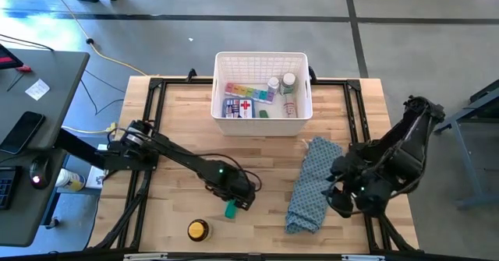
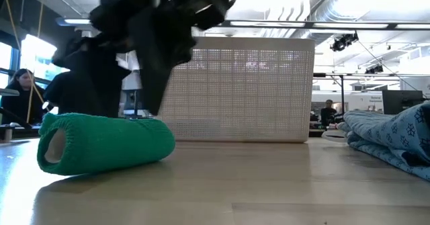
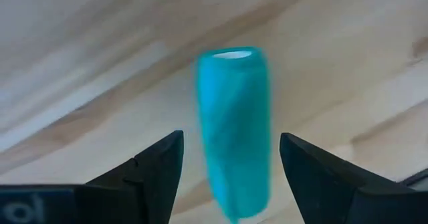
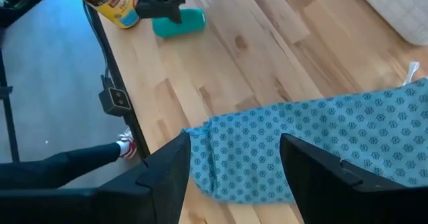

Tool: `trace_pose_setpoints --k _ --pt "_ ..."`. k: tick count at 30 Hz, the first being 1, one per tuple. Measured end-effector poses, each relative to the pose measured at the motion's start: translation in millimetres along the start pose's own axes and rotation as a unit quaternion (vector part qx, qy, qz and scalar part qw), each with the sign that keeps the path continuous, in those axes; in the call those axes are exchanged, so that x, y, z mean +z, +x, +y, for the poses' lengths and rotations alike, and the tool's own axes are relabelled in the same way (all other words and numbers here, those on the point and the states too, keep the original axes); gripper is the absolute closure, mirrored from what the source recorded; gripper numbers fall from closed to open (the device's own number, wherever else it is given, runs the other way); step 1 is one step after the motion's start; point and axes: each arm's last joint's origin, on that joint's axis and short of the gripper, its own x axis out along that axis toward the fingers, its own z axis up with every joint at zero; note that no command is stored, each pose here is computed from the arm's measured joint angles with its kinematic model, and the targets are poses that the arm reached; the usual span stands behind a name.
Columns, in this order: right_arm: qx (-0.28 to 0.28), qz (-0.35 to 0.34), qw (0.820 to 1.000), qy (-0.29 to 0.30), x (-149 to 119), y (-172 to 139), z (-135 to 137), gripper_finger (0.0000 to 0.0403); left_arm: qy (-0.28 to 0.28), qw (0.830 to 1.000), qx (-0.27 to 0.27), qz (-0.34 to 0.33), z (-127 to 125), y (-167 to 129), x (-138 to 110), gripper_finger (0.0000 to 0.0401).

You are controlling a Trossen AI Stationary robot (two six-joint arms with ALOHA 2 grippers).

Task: Pick & place medical supplies in basket/bin
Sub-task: Put the light green bandage into the white bin

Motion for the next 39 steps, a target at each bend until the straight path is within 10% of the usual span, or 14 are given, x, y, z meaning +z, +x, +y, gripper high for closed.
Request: trace_pose_setpoints --k 20,33,39 --pt "-0.007 -0.016 1.0 -0.016 -2.1 -1.2 -0.5 0.0183 0.017 1.0 -0.004 0.022 -4.3 23.4 2.7 0.0131" --pt "-0.008 -0.017 1.0 -0.014 -1.6 -1.0 -0.7 0.0183 0.022 0.999 -0.013 0.038 -5.8 23.2 2.2 0.0283" --pt "-0.008 -0.017 1.0 -0.014 -1.6 -1.0 -0.7 0.0183 0.049 0.994 -0.075 0.06 -15.1 13.0 11.6 0.0287"
